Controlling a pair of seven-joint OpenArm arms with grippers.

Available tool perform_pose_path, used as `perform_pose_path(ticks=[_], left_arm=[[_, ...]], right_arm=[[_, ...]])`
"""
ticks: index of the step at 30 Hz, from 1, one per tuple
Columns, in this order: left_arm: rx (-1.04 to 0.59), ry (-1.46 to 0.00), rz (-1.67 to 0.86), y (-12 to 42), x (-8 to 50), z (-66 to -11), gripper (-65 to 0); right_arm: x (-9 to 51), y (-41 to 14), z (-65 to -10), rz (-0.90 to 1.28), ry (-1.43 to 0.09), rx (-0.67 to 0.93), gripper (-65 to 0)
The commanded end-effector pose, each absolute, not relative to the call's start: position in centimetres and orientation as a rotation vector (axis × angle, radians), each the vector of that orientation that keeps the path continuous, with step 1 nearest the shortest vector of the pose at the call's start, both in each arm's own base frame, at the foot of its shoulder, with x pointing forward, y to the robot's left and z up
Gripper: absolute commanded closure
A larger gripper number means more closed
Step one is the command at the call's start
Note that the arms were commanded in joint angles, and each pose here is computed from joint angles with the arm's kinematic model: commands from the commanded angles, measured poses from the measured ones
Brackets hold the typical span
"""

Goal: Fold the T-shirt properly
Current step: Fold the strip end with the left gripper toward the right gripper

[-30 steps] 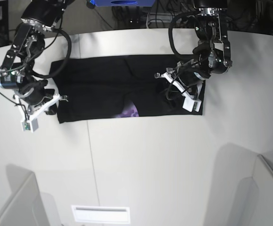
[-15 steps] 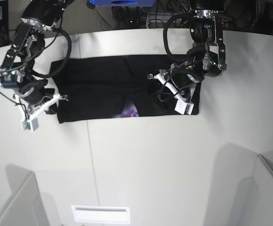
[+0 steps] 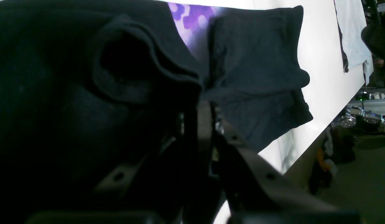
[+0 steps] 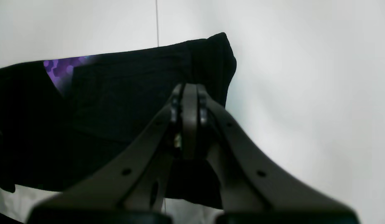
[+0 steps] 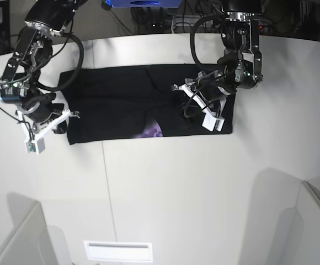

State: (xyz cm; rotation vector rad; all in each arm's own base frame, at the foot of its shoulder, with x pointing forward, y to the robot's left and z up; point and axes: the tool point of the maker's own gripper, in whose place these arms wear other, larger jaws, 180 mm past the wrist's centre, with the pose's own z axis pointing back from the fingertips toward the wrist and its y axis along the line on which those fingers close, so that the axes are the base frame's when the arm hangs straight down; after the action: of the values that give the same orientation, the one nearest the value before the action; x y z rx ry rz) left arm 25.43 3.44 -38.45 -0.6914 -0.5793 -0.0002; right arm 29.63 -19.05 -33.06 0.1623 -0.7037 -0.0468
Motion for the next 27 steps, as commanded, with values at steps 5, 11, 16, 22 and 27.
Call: perform_pose_path(ticks=[5, 11, 16, 22, 27], left_arm=[[-0.717, -0.645, -0.007, 3.2, 26.9, -36.7, 0.0], [-0.719, -0.66, -0.012, 3.2, 27.5, -36.3, 0.0], [-0.724, -0.668, -0.015, 3.0, 27.9, -36.0, 0.0], [-0.731, -0.67, -0.023, 2.6, 27.9, -35.8, 0.0], [-0.733, -0.671, -0.016, 2.6, 28.0, -35.8, 0.0]], right_arm=[[30.5, -19.1, -31.8, -0.039, -0.753, 0.162, 0.0], [30.5, -19.2, -31.8, -0.041, -0.754, 0.161, 0.0], [30.5, -19.2, -31.8, -0.041, -0.755, 0.161, 0.0], [30.6, -19.1, -31.7, -0.039, -0.756, 0.162, 0.0], [30.6, -19.1, -31.7, -0.039, -0.756, 0.162, 0.0]])
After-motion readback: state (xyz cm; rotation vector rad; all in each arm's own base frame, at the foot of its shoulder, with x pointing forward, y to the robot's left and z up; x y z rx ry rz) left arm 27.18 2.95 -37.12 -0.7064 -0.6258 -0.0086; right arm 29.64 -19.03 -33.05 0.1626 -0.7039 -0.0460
